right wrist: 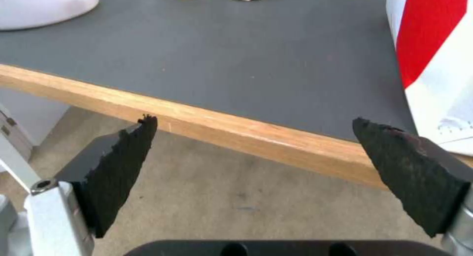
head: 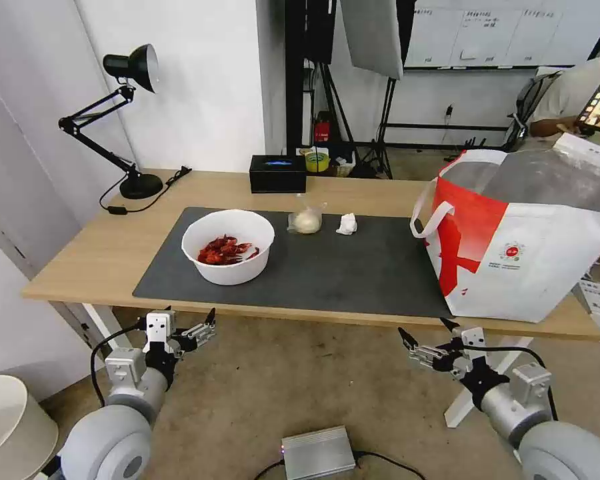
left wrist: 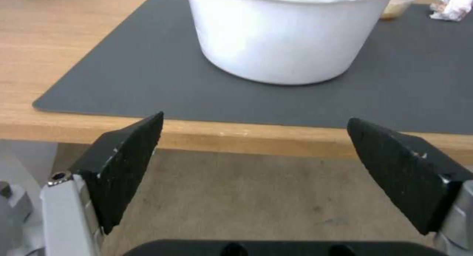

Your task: Pick up the trash from the table and place it into the takeout bag.

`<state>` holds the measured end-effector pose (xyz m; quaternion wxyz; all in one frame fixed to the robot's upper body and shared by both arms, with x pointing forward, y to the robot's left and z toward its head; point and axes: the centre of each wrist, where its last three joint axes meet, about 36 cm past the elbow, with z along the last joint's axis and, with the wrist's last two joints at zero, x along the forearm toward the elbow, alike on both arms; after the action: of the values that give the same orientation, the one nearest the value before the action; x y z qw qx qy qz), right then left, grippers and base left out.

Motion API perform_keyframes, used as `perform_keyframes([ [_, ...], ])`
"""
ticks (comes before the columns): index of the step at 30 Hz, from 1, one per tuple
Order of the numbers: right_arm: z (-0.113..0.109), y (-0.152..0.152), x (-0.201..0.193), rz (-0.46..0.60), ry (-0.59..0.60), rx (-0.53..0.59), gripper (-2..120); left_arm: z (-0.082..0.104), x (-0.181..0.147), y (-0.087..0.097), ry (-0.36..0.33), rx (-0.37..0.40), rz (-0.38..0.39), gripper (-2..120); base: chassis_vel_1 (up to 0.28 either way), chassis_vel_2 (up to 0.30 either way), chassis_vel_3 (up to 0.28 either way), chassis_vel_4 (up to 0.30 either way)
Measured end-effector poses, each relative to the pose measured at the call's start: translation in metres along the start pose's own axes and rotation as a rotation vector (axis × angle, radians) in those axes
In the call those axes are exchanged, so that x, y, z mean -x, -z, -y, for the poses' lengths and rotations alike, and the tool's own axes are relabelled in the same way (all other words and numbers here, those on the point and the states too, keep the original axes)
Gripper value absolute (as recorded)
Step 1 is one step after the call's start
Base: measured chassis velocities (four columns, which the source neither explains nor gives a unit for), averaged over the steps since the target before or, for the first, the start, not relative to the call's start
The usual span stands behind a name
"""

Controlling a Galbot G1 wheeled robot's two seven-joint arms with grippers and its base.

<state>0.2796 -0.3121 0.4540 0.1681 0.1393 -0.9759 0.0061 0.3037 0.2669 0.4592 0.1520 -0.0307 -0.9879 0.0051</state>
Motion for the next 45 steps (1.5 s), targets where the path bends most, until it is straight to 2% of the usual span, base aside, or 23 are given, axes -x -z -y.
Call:
perform_keyframes([
  [6, -0.002, 0.002, 0.003, 0.008, 0.006, 0.008, 100, 0.001, 0.001, 0.000, -0.003, -0.003, 0.002, 100, 0.000, 0.000, 0.000, 0.000],
  [8, -0.002, 0.019, 0.018, 0.071, 0.077, 0.066, 100, 0.002, 0.001, -0.001, -0.006, -0.005, 0.002, 100, 0.000, 0.000, 0.000, 0.000],
  [11, 0.001, 0.032, 0.028, 0.098, 0.103, 0.068, 100, 0.003, 0.001, -0.001, -0.011, -0.005, 0.002, 100, 0.000, 0.000, 0.000, 0.000],
  [15, 0.007, 0.046, 0.036, 0.109, 0.117, 0.063, 100, 0.007, 0.003, 0.000, -0.029, -0.001, 0.003, 100, 0.000, 0.000, 0.000, 0.000],
  [19, 0.016, 0.078, 0.047, 0.137, 0.130, 0.059, 100, 0.010, 0.008, -0.002, -0.048, 0.014, -0.002, 100, 0.000, 0.000, 0.000, 0.000],
  [22, 0.019, 0.083, 0.051, 0.141, 0.126, 0.051, 100, 0.013, 0.012, -0.002, -0.064, 0.018, -0.004, 100, 0.000, 0.000, 0.000, 0.000],
  [29, 0.012, 0.088, 0.079, 0.106, 0.116, 0.035, 100, 0.015, 0.015, -0.003, -0.068, 0.015, -0.009, 100, 0.000, 0.000, 0.000, 0.000],
  [32, 0.009, 0.098, 0.104, 0.086, 0.064, 0.016, 100, 0.013, 0.016, -0.001, -0.059, 0.010, -0.005, 100, 0.000, 0.000, 0.000, 0.000],
  [39, 0.007, 0.110, 0.133, 0.055, 0.000, 0.011, 100, 0.010, 0.016, 0.000, -0.050, 0.010, -0.005, 100, 0.000, 0.000, 0.000, 0.000],
  [45, -0.005, 0.118, 0.163, 0.004, -0.051, 0.002, 100, 0.010, 0.013, 0.004, -0.035, 0.006, 0.000, 100, 0.000, 0.000, 0.000, 0.000],
])
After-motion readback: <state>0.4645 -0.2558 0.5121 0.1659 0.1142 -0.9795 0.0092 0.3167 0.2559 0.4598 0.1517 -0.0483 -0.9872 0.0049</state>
